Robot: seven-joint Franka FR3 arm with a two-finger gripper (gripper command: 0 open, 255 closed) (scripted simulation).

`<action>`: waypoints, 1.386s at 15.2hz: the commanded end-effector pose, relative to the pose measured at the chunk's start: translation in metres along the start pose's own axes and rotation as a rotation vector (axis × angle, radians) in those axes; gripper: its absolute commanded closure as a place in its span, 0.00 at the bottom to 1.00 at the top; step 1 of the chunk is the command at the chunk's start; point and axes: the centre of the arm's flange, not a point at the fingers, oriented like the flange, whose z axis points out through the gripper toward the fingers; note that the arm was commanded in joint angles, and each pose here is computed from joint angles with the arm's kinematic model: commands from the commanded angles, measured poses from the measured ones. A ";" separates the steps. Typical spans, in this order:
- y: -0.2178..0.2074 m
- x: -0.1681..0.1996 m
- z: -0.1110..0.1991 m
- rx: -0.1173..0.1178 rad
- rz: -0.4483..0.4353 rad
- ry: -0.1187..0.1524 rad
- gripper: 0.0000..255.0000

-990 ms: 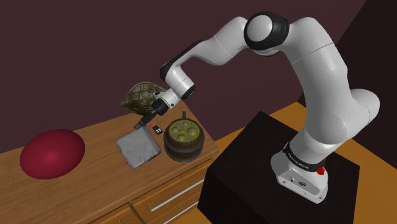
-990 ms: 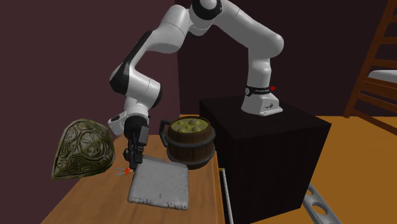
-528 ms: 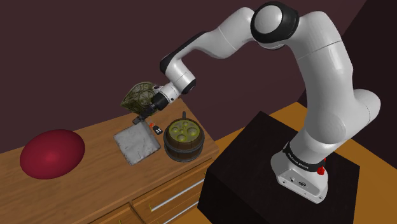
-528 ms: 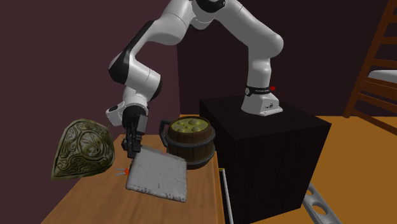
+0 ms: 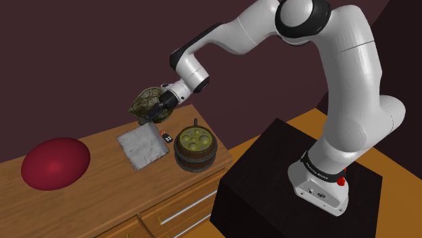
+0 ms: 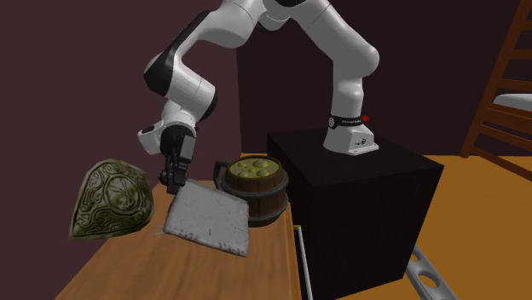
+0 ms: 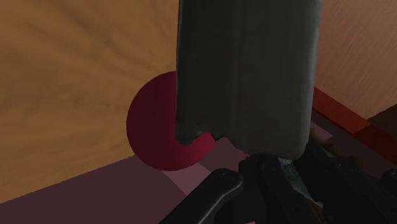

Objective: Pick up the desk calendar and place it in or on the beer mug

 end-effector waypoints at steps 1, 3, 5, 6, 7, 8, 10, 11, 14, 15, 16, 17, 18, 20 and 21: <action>-0.010 0.008 -0.003 0.001 0.000 0.000 1.00; -0.018 0.013 -0.006 0.001 0.000 0.000 1.00; -0.027 0.019 -0.008 0.001 0.000 0.000 1.00; -0.031 0.022 -0.009 0.001 0.000 0.000 1.00; -0.035 0.024 -0.011 0.001 0.000 0.000 1.00; -0.040 0.027 -0.012 0.001 0.000 0.000 1.00; -0.048 0.033 -0.014 0.001 0.000 0.000 1.00; -0.053 0.036 -0.015 0.001 0.000 0.000 1.00; -0.064 0.035 -0.029 0.001 0.000 0.000 1.00; -0.066 0.029 -0.040 0.001 0.000 0.000 1.00; -0.069 0.022 -0.052 0.001 0.000 0.000 1.00; -0.072 0.016 -0.063 0.001 0.000 0.000 1.00; -0.074 0.010 -0.074 0.001 0.000 0.000 1.00; -0.080 -0.003 -0.097 0.001 0.000 0.000 1.00; -0.082 -0.009 -0.108 0.001 0.000 0.000 1.00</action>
